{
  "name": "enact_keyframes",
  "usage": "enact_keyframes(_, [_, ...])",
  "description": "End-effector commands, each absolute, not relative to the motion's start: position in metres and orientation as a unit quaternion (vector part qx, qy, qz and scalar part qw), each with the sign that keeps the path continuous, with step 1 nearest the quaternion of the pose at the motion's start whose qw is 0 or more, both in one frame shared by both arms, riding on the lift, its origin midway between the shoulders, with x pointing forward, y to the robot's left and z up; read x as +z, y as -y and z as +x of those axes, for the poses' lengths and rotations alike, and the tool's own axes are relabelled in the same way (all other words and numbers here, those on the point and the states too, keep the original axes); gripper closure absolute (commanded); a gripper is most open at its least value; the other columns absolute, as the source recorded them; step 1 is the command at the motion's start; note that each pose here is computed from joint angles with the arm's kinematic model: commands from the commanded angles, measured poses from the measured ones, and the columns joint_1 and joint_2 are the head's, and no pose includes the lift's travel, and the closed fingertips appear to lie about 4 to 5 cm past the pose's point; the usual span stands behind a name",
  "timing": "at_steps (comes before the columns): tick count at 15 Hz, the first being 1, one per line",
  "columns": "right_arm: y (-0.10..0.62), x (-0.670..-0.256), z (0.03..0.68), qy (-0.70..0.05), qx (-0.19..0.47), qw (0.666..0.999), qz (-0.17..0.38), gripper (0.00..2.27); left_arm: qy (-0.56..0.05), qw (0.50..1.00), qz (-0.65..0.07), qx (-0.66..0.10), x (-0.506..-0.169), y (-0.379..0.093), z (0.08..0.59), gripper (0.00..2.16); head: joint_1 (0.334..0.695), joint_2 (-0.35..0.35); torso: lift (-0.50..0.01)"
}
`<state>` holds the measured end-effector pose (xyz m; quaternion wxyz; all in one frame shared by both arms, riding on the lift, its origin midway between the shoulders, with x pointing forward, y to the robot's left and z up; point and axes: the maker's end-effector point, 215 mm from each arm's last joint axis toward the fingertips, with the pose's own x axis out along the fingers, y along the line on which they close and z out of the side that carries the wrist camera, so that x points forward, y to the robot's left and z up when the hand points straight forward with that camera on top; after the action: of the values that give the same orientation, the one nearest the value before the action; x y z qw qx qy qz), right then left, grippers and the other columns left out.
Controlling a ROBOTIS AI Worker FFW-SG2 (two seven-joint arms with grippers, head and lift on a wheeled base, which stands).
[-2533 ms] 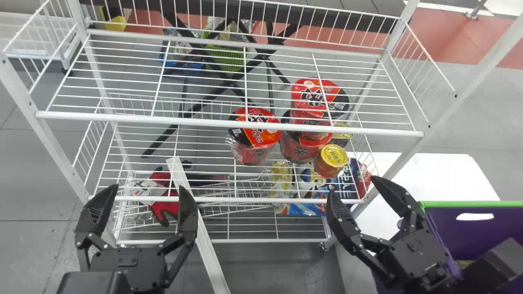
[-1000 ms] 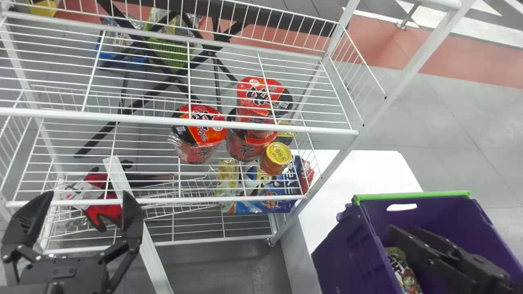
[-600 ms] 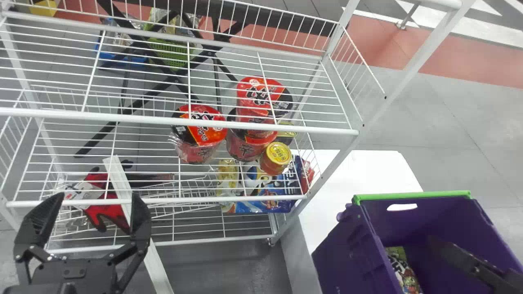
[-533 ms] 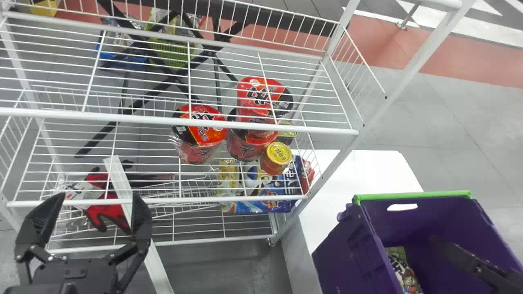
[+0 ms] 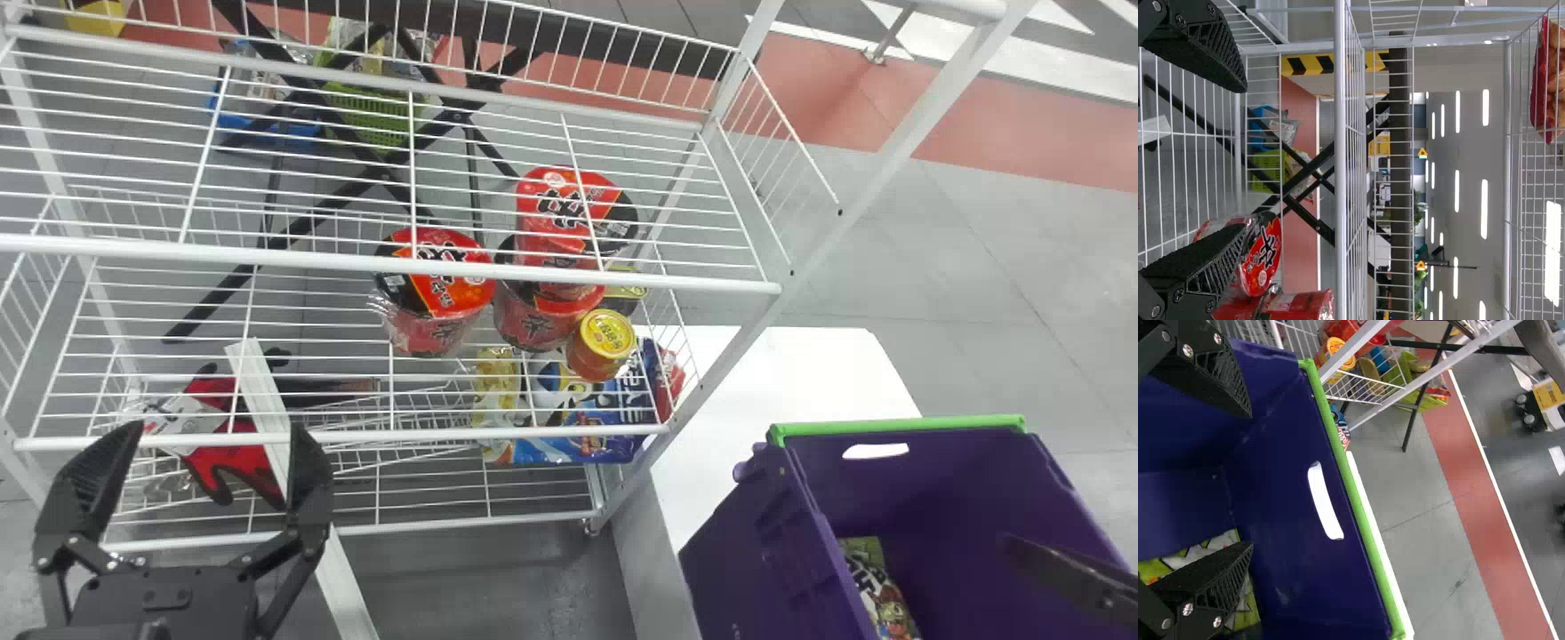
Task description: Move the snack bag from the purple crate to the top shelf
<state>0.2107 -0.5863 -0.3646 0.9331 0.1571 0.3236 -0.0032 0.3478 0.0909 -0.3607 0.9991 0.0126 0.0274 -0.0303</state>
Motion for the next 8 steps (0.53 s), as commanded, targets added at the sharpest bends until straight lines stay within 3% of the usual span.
enact_keyframes(1, [0.596, -0.367, 0.206, -0.353, 0.003, 0.929, 0.112, 0.14, -0.027, 0.999, 0.013, -0.032, -0.36, -0.089, 0.347, 0.09, 0.695, -0.35, -0.455])
enact_keyframes(8, [0.583, -0.438, 0.184, -0.476, 0.076, 0.874, 0.064, 0.14, -0.031, 0.999, 0.02, -0.023, -0.365, -0.097, 0.347, 0.09, 0.695, -0.35, -0.455])
